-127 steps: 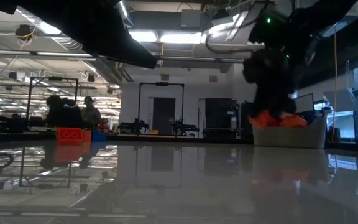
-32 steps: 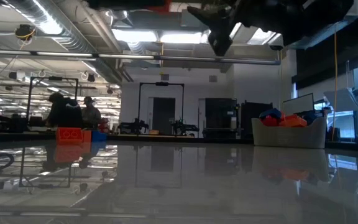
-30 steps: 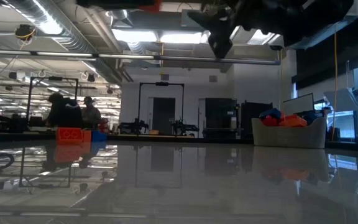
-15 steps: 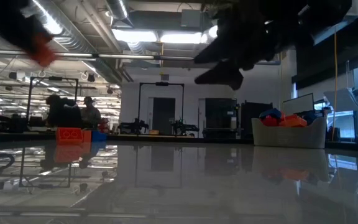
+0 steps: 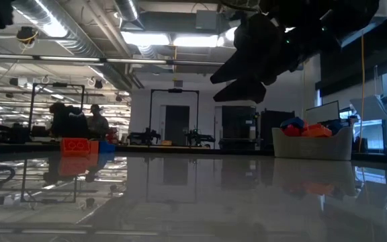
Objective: Sort blocks by size
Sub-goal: Put the orange game piece into the transparent bin
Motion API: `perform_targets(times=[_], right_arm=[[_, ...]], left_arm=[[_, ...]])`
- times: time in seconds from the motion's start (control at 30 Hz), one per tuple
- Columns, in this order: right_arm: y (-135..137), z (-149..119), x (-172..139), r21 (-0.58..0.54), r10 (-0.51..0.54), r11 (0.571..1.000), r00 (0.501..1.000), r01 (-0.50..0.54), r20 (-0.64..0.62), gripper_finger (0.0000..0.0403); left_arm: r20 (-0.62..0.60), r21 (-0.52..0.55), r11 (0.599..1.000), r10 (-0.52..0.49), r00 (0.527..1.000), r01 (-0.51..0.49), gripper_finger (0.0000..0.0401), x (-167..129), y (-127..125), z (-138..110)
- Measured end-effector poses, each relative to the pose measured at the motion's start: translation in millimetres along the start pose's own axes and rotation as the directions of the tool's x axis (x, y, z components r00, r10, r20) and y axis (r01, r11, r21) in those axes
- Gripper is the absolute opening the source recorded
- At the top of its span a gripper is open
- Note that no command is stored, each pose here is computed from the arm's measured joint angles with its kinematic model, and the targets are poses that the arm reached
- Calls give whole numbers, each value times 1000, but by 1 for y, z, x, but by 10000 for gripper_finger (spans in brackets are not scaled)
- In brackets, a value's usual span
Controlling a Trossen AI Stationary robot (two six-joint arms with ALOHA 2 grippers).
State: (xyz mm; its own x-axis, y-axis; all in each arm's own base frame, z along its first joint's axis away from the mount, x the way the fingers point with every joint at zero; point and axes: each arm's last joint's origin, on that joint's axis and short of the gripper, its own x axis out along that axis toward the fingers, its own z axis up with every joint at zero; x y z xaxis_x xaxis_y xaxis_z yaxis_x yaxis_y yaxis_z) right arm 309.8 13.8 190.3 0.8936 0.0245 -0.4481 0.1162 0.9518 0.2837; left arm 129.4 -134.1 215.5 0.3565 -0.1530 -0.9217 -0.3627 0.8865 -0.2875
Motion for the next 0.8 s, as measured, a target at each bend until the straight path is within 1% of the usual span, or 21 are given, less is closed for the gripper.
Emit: perform_targets(times=[0.23,0.33,0.37,0.43,0.5,0.63,0.8], right_arm=[[0,0,0,0,-10,1000,1000,10,2,294],[0,0,0,0,-10,1000,1000,10,2,294],[0,0,0,0,-10,1000,1000,10,2,294],[0,0,0,0,-10,1000,1000,10,2,294],[0,0,0,0,-10,1000,1000,10,2,294],[-1,-1,0,0,-15,1000,1000,15,-12,294],[-1,-2,0,-1,-18,1000,1000,18,-19,294]], left_arm=[[-41,-38,999,-24,999,23,88,-2,-5,-14],[-48,-87,996,-28,998,24,88,-3,-6,-18],[-49,-89,996,-26,998,22,88,-3,-6,-19],[-57,-96,995,-8,998,2,88,-4,-4,-22],[-69,-121,992,32,997,-40,92,-4,-1,-25],[-76,-164,983,76,994,-87,118,-5,3,-27],[-64,-169,983,63,996,-73,166,-5,2,-27]])
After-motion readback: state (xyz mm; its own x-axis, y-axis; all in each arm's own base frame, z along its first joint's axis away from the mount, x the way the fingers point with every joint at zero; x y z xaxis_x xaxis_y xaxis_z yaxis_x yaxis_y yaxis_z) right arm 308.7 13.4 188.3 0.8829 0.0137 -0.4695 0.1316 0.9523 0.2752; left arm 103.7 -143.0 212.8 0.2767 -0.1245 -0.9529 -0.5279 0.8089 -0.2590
